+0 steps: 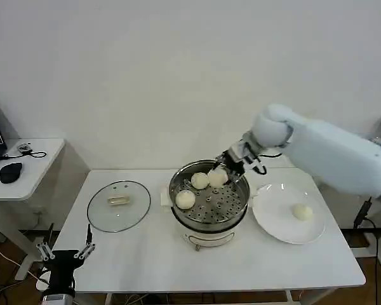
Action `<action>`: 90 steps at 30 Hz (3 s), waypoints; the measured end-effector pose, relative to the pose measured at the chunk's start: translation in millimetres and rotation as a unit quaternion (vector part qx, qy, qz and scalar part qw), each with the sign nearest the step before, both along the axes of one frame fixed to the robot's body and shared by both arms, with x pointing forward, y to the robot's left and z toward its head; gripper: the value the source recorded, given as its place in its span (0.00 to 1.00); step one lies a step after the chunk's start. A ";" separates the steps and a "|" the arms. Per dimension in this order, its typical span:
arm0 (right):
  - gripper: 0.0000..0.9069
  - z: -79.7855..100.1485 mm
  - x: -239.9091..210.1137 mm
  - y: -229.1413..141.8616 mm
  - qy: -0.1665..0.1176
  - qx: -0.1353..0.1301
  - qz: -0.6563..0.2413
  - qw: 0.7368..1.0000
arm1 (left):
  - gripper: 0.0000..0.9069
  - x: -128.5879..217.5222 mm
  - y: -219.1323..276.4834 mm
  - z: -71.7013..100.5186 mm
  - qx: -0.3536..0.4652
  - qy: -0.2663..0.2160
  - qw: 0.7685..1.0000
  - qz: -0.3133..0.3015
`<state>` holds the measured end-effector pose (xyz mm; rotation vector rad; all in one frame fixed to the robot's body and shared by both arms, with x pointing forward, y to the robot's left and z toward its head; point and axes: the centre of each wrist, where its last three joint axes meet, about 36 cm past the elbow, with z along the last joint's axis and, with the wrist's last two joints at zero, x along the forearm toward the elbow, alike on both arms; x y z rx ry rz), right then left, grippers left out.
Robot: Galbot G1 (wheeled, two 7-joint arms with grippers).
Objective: Take steamed baozi put them in steamer then cover it.
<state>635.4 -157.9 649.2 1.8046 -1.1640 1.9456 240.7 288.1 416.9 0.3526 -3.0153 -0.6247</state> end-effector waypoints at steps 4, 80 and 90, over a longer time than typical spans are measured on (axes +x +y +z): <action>0.70 -12.7 -4.8 15.2 0.010 -0.023 0.038 0.999 | 1.00 0.7 0.2 -1.0 -0.001 -0.001 1.000 0.004; 1.00 -71.6 -47.4 -292.2 -0.006 -0.010 -0.337 0.941 | 1.00 24.2 2.3 -17.2 -0.006 0.008 0.999 -0.035; 1.00 -117.3 -40.5 -325.4 0.005 -0.036 -0.382 0.924 | 1.00 24.0 5.1 -21.7 -0.005 0.015 0.999 -0.031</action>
